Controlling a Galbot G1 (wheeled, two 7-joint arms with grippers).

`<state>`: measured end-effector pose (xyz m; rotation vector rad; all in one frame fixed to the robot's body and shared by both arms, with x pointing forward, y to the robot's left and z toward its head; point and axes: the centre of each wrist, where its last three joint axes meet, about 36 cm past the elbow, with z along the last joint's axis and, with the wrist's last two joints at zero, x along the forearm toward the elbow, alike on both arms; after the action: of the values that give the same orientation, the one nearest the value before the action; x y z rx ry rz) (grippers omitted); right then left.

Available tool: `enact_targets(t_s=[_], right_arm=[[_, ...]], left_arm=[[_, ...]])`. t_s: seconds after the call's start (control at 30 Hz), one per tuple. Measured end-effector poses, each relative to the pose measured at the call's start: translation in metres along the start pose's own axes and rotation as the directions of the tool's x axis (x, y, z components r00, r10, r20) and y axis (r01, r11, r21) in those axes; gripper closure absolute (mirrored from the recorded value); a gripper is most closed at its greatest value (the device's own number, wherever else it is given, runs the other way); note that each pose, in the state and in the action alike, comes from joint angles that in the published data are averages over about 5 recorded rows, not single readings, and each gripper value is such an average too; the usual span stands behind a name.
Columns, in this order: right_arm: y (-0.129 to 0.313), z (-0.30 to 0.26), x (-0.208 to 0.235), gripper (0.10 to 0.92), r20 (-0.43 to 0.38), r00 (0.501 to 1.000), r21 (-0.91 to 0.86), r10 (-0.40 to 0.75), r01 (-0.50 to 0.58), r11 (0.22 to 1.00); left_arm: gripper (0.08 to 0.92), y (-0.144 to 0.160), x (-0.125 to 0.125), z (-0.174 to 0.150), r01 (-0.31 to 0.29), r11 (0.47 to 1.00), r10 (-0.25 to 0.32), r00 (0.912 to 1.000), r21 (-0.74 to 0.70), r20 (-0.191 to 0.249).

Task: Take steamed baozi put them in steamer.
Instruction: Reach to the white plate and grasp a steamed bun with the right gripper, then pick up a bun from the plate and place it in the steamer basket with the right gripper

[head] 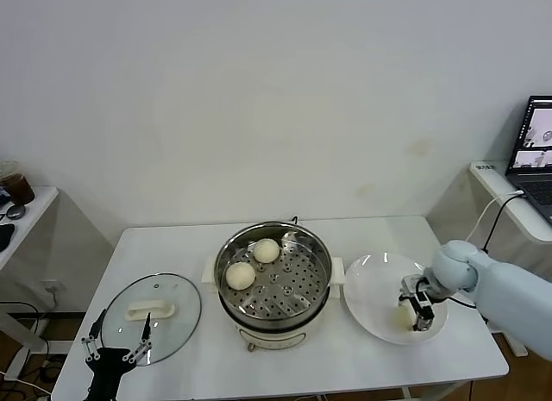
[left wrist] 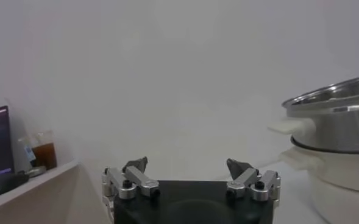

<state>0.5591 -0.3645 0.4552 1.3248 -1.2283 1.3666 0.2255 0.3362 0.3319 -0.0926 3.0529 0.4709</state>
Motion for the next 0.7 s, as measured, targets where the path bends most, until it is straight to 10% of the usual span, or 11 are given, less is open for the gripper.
enact_targets(t_s=[0.7], right_arm=[[-0.06,-0.012,0.141,0.487,0.096,0.989,0.071,0.115,-0.122,0.99]], left_arm=[[0.177,-0.003,-0.008,-0.007,-0.008,1.0,0.007,0.9996,0.016,0.027]])
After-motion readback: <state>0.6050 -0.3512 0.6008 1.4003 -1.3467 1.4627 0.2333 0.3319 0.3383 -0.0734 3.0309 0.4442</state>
